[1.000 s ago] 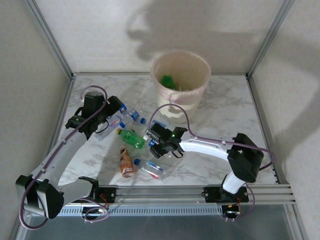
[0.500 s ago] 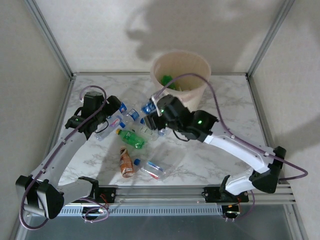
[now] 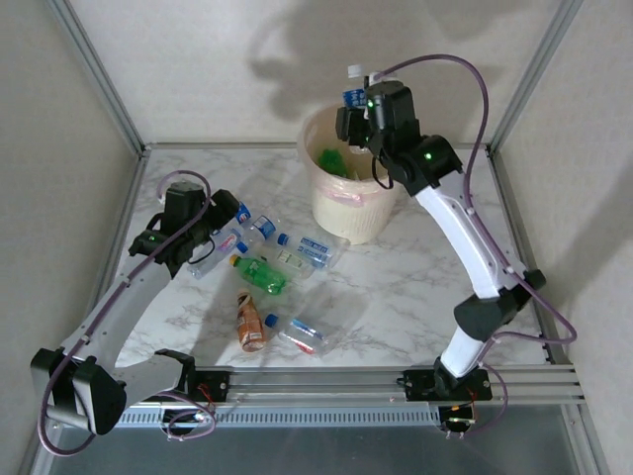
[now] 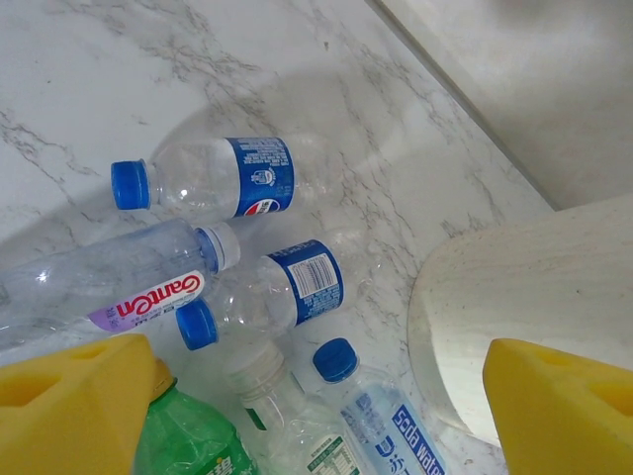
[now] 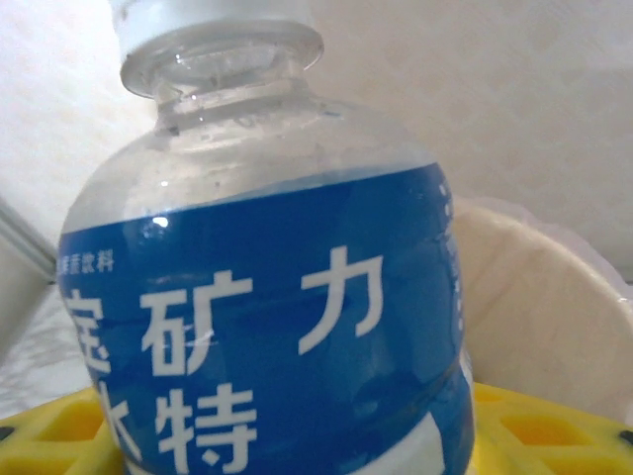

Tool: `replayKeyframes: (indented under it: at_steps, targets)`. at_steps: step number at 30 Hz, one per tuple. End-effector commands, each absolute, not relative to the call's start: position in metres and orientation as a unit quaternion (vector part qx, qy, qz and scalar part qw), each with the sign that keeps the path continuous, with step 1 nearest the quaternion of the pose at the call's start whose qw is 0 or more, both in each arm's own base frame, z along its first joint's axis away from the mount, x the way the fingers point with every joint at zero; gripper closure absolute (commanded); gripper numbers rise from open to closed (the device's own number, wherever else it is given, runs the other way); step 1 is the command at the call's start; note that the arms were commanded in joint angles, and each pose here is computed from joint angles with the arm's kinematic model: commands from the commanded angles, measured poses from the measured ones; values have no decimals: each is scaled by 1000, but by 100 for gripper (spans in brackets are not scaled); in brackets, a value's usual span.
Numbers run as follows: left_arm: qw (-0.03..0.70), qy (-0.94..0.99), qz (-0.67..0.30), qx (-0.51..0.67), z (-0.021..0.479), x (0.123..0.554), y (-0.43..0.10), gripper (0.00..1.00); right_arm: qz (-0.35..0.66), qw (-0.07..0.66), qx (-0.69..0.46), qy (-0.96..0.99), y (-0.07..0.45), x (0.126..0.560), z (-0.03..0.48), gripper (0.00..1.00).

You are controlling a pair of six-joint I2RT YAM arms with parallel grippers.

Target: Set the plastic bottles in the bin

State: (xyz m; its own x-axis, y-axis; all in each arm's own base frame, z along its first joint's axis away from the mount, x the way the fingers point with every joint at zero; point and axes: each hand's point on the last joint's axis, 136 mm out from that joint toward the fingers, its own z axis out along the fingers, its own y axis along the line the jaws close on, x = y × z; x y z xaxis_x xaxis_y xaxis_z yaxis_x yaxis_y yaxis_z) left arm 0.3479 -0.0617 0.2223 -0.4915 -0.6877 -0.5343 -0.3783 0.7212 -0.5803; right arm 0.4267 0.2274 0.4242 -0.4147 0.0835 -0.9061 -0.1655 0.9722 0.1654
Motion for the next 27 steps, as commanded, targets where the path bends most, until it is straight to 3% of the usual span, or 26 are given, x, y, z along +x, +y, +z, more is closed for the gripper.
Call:
replayKeyframes:
  at_steps: [1,5,9,18,22,27]
  targets:
    - [401,836,-195,-319,224,344,-56,14,88,514,7,853,203,445,401,38]
    - [396,839,-195,-318,218,343,-57,14,54,495,26,867,183,460,377,37]
    - [394,839,-196,-319,215,345,-58,14,43,481,34,875,174,462,358,25]
    - [392,840,-194,-321,213,345,-57,13,73,500,41,862,172,445,384,14]
    - [395,840,-187,-321,214,345,-55,12,112,512,1,852,193,418,407,14]
    - [408,842,-157,-316,219,344,-45,11,152,511,-123,837,259,349,409,10]
